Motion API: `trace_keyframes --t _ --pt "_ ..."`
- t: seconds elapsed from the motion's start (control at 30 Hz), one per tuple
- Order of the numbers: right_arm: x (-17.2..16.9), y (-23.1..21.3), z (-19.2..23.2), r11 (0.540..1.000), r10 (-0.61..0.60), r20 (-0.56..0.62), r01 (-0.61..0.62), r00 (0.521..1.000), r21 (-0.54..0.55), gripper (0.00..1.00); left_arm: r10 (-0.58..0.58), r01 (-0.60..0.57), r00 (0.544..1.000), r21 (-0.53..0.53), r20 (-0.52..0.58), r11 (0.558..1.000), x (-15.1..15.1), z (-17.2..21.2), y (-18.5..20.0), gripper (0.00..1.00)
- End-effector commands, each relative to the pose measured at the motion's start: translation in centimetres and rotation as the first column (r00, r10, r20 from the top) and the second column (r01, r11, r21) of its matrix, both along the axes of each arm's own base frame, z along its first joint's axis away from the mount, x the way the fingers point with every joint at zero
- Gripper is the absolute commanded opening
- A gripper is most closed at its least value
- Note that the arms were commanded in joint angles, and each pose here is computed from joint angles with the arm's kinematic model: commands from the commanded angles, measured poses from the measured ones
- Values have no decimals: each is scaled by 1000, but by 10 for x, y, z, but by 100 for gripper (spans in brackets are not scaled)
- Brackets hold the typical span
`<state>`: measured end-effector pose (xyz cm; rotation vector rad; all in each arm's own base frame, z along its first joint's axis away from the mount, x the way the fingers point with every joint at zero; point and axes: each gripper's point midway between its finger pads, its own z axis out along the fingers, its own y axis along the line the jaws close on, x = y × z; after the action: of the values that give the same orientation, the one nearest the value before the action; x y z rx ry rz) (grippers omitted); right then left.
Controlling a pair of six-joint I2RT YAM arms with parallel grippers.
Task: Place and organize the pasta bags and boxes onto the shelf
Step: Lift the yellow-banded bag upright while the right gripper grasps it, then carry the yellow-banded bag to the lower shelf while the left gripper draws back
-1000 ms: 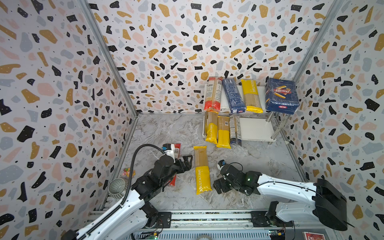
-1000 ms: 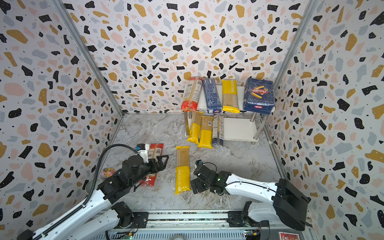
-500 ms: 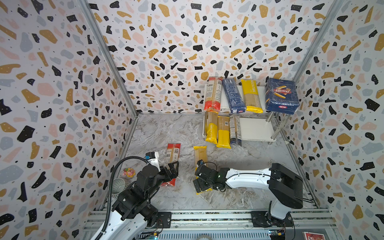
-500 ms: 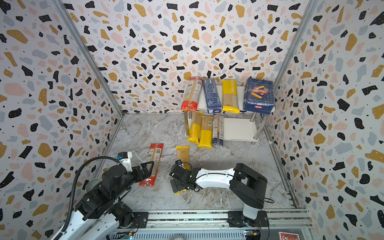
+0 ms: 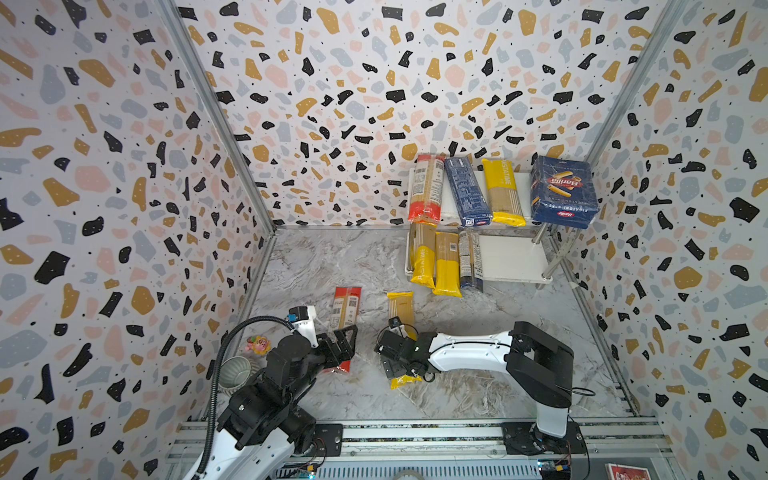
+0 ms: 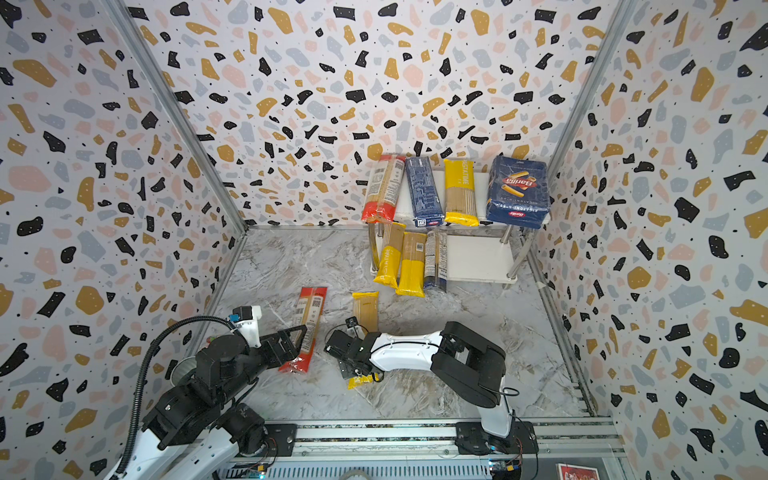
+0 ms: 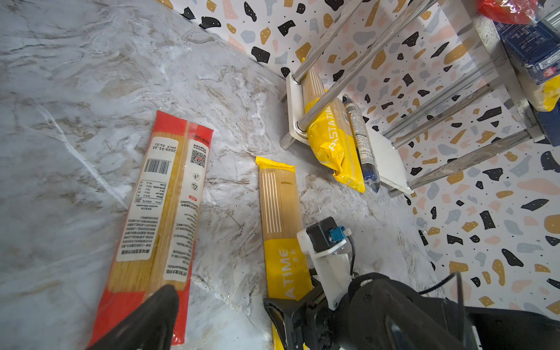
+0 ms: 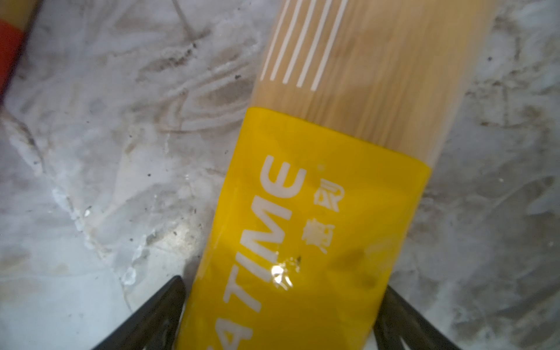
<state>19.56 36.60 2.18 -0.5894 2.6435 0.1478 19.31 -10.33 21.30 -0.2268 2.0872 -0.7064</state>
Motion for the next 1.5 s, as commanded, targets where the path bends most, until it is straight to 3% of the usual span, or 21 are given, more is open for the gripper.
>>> trace_keyframes --t 0.0,0.03,0.13,0.27,0.37,0.43,0.5,0.77,0.9,1.23,1.37,1.47 --pt "-17 -47 -44 980 -8 -83 -9 997 -201 71 -17 18 999 -11 38 1000 -1 12 -1 99" --pt "-19 -46 -47 982 -3 -100 -16 995 -187 60 -17 18 999 -14 41 1000 -2 14 -1 100" --pt "-26 -45 -55 992 16 -166 -36 986 -120 42 -19 20 999 -14 42 1000 -3 16 -1 100" --pt "-35 -38 -51 998 56 -230 -53 972 16 33 -14 15 999 -8 45 1000 -3 19 1 99" --pt "-42 -26 -32 973 118 -279 -56 953 223 29 -6 6 999 4 47 1000 -3 21 4 100" --pt "-46 -19 -13 915 180 -308 -44 934 401 26 0 -1 999 14 47 1000 -2 23 5 100" --pt "-48 -18 5 858 224 -309 -36 924 512 25 3 -4 999 19 50 1000 -1 25 5 99" --pt "-44 -33 71 652 323 -239 -33 916 757 23 5 -6 999 20 48 1000 7 32 0 100" --pt "-41 -48 97 565 339 -195 -33 920 825 22 7 -7 999 18 41 1000 14 32 -4 99" --pt "-39 -91 146 432 319 -99 -51 943 900 20 7 -7 999 13 35 1000 29 35 -14 100" --pt "-33 -111 168 404 271 -54 -62 961 913 20 -6 5 999 15 34 1000 38 36 -22 100" --pt "-24 -128 176 423 211 -42 -53 977 905 19 -28 28 999 10 31 1000 44 37 -30 100"
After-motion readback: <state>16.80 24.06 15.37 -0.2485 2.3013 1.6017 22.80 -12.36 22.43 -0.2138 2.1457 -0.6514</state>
